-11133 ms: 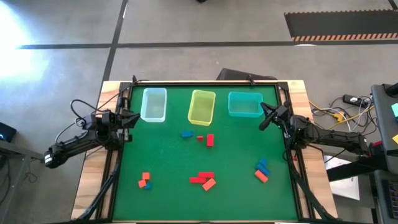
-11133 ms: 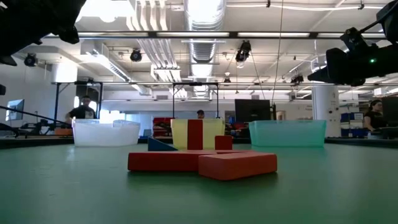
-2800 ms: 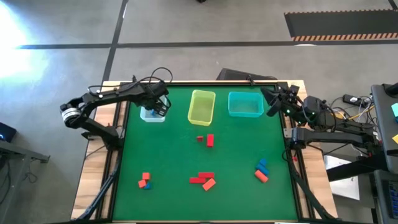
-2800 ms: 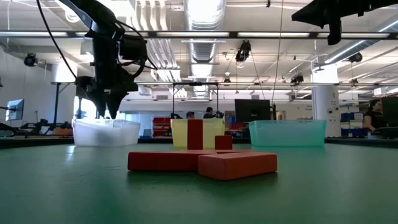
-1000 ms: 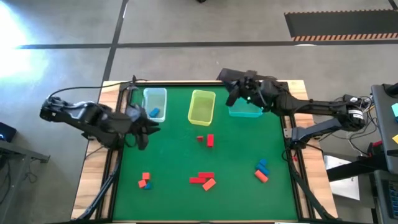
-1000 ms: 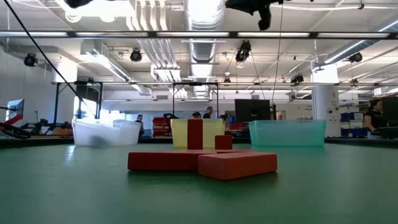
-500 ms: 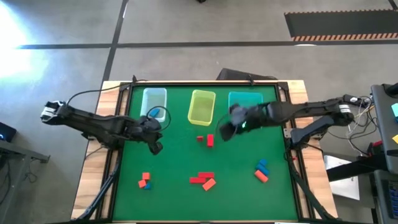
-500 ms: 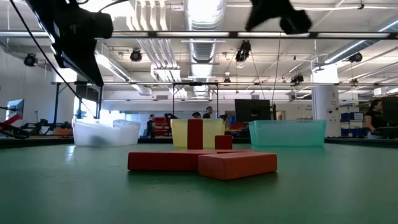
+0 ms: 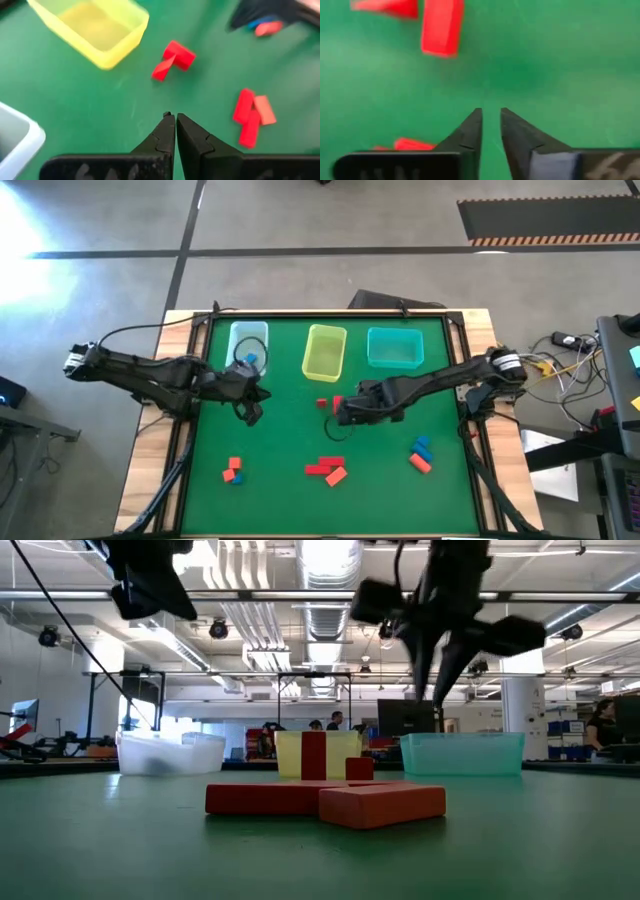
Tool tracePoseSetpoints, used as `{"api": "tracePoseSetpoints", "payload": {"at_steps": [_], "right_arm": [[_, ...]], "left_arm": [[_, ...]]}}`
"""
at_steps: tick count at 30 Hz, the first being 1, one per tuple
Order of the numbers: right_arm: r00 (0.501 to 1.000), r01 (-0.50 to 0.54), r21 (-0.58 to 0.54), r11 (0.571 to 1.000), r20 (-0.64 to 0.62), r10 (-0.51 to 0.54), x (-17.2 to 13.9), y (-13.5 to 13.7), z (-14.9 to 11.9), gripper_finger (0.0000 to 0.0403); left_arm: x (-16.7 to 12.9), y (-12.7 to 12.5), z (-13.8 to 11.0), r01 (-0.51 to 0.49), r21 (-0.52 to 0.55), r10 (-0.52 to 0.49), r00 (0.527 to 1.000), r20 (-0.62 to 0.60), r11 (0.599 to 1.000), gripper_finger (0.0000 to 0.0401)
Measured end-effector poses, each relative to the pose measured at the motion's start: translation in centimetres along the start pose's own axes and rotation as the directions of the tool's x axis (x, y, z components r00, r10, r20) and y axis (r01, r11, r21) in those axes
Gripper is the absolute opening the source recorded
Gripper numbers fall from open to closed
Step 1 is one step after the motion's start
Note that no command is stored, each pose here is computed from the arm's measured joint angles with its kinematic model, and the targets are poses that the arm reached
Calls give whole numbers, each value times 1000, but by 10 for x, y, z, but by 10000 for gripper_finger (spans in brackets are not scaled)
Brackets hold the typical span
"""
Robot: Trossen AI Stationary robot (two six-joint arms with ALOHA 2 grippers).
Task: Sort & place blocks by color
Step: Put the red block into the blue bin
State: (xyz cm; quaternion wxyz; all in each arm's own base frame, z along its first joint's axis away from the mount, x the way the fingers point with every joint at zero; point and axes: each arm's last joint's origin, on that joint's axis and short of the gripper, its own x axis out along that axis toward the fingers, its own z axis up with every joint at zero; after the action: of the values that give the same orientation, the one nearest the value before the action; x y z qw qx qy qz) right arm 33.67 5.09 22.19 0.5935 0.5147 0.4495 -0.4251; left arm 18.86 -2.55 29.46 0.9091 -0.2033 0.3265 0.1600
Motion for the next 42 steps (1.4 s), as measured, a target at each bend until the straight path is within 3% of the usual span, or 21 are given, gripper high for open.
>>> {"api": "tracePoseSetpoints", "payload": {"at_steps": [10,13,17,25,38,42], "right_arm": [[995,-91,56,994,34,89,51,24,50,249],[987,-162,49,986,9,162,60,31,61,282],[985,-162,56,985,-46,165,73,33,65,302],[994,-81,26,996,-72,82,84,27,62,278],[999,-45,-80,996,-30,43,86,24,63,129],[997,-52,-93,994,-61,46,85,24,63,120]], "left_arm": [[-28,6,9,17,-2,-17,992,126,1000,0],[-33,8,9,12,-8,-11,989,147,1000,0],[-35,10,9,1,-14,1,986,166,1000,0],[-33,11,8,-22,-15,24,985,169,1000,0],[-28,10,7,-49,-14,50,984,172,999,0],[-28,10,7,-48,-13,50,984,171,999,0]]}}
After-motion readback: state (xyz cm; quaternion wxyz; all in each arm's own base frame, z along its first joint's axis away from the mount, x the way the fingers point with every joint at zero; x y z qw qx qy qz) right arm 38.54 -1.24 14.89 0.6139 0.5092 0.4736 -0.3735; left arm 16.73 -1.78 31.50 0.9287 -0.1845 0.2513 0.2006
